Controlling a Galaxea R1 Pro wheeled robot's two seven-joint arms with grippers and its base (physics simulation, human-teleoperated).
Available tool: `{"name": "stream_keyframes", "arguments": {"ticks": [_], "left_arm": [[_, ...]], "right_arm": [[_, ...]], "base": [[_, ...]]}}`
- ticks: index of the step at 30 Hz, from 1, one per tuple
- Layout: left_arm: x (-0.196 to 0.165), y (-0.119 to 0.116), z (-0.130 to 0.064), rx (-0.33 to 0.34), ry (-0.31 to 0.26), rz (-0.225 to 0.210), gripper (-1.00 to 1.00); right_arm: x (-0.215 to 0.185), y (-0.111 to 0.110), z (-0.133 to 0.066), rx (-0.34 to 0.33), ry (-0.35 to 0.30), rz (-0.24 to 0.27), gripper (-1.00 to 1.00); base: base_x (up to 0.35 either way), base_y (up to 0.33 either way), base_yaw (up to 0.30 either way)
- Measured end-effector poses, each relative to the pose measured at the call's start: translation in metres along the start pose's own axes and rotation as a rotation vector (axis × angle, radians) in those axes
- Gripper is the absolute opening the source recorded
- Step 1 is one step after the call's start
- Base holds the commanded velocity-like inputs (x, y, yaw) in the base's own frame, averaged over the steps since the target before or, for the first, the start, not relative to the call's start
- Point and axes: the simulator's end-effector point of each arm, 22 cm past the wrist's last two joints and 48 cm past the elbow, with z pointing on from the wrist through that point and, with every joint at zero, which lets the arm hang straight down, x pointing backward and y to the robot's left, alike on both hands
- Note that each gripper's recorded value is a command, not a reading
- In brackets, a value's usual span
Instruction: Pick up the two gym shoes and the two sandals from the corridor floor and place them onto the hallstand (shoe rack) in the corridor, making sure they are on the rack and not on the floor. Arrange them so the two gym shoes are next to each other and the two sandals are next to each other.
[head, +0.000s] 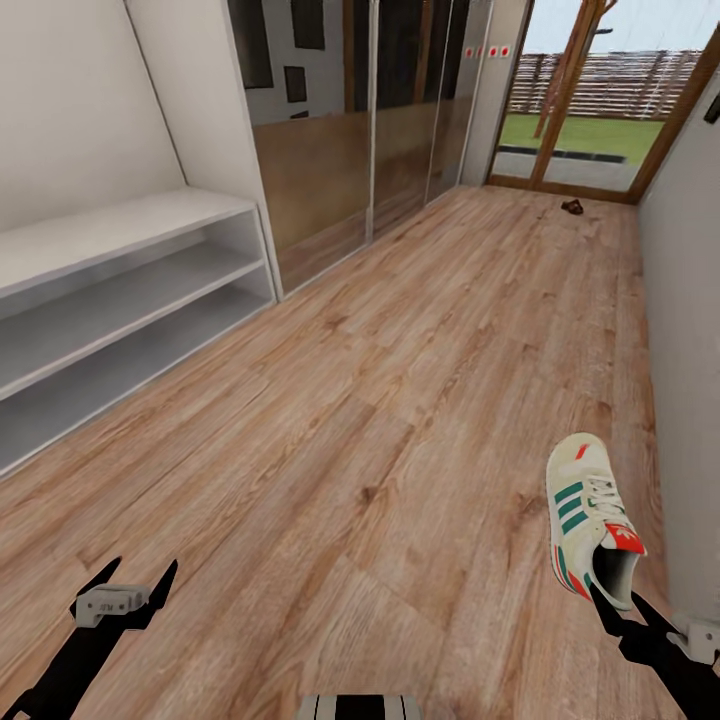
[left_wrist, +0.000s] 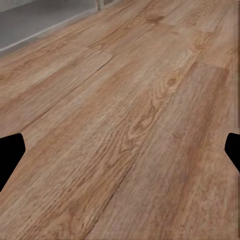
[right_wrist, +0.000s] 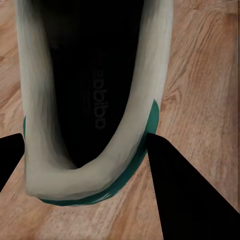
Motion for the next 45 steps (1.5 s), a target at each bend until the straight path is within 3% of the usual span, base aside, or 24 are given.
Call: {"name": "stream_keyframes", "arguments": {"ticks": [18, 28, 37, 45], "left_arm": [[-0.012, 0.001, -0.001, -0.002, -0.027, 0.0, 1.0], [-0.014, 0.001, -0.002, -0.005, -0.034, -0.013, 1.0], [-0.012, -0.001, -0.003, -0.007, -0.032, -0.028, 1.0], [-0.008, -0.001, -0.004, -0.008, -0.025, -0.036, 1.0]], "right_arm": [[-0.003, -0.002, -0.002, 0.01, -0.013, 0.01, -1.0], [-0.001, -0.017, 0.0, 0.102, -0.013, 0.02, -1.0], [0.009, 0.002, 0.004, 0.082, -0.035, 0.001, -1.0], [0.018, 0.02, 0.006, 0.049, -0.029, -0.056, -1.0]], "base": [[0.0, 0.0, -0.104], [0.0, 0.0, -0.073], [0.0, 0.0, -0.048], [0.001, 0.0, -0.023]]}}
